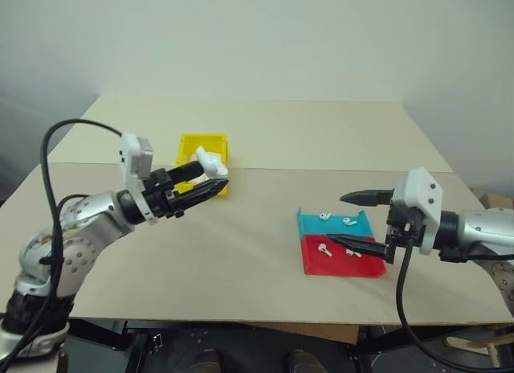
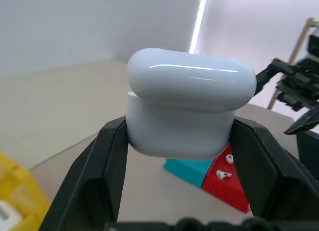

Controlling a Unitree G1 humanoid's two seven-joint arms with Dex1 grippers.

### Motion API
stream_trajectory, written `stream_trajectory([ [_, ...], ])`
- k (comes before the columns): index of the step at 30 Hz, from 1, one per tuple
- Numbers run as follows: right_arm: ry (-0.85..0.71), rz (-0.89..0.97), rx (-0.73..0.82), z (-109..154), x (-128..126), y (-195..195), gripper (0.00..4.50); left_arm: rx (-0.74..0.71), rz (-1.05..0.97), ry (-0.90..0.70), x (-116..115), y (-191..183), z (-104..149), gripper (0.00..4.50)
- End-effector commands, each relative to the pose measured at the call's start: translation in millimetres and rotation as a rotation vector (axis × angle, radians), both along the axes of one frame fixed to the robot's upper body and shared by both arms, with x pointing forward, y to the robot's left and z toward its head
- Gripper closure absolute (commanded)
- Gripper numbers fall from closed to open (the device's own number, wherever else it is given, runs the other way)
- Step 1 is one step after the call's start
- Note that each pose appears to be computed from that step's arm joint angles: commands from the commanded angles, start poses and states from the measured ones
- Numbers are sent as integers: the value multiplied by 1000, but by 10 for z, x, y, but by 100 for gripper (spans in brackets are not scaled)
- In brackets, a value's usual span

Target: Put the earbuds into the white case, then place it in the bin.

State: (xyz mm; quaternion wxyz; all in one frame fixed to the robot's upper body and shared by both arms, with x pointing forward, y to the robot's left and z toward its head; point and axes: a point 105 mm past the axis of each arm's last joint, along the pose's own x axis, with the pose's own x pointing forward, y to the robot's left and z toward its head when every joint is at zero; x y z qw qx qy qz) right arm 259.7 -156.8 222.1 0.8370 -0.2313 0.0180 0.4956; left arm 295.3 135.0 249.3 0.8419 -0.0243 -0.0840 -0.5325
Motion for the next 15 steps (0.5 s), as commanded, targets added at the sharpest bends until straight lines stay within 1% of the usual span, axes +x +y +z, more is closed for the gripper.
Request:
stream_trajectory([
  [1,-48,23,-44,82,-13,-17,0,-39,-182,-111,-129,-73,124,169],
  [3,-45,32,-62,77,-15,-21,0,-55,-257,-128,-176,-88,139,169],
  [7,-3,35,-150,31,-21,-39,0,-65,-410,-168,-325,-73,93,169],
  [11,60,-7,-257,-53,0,-59,0,-39,-471,-173,-383,-100,-4,169],
  [15,124,-46,-340,-152,50,-64,0,-64,-512,-173,-464,-139,-16,169],
])
